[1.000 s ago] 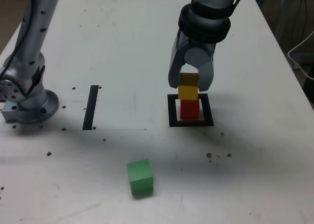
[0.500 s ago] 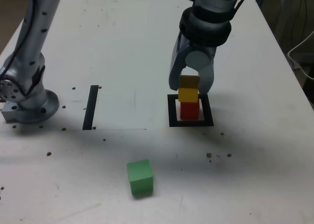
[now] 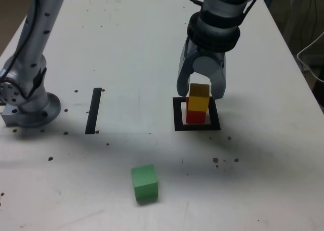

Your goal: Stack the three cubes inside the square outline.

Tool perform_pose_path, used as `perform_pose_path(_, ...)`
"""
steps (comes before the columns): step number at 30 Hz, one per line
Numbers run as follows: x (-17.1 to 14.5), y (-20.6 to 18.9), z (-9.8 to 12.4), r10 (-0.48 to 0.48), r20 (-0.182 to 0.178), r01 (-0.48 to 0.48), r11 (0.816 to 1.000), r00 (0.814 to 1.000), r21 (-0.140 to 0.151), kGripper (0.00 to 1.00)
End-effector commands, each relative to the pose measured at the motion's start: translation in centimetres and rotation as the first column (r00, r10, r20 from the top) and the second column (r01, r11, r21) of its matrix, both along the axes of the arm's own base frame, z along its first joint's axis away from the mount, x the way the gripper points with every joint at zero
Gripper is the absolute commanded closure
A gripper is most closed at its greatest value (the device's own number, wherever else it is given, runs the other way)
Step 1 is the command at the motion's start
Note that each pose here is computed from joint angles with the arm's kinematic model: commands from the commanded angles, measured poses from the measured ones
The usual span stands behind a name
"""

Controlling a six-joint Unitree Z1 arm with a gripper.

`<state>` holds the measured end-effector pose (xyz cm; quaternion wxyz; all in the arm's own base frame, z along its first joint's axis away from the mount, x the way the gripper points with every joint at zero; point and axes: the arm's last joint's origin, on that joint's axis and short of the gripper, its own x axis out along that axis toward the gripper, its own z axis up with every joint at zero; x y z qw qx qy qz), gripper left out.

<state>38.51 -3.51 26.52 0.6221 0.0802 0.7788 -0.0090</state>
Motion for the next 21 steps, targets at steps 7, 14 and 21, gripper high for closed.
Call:
perform_pose_path(7,0.01,0.04,-0.37,-0.004,-0.007,0.004,1.0,1.0,0.012,0.01)
perform_pose_path(14,-0.02,0.07,-0.52,-0.005,0.005,0.005,1.0,1.0,0.016,0.01)
perform_pose_path(21,-0.07,0.09,-0.53,-0.006,0.013,0.006,1.0,1.0,0.017,0.01)
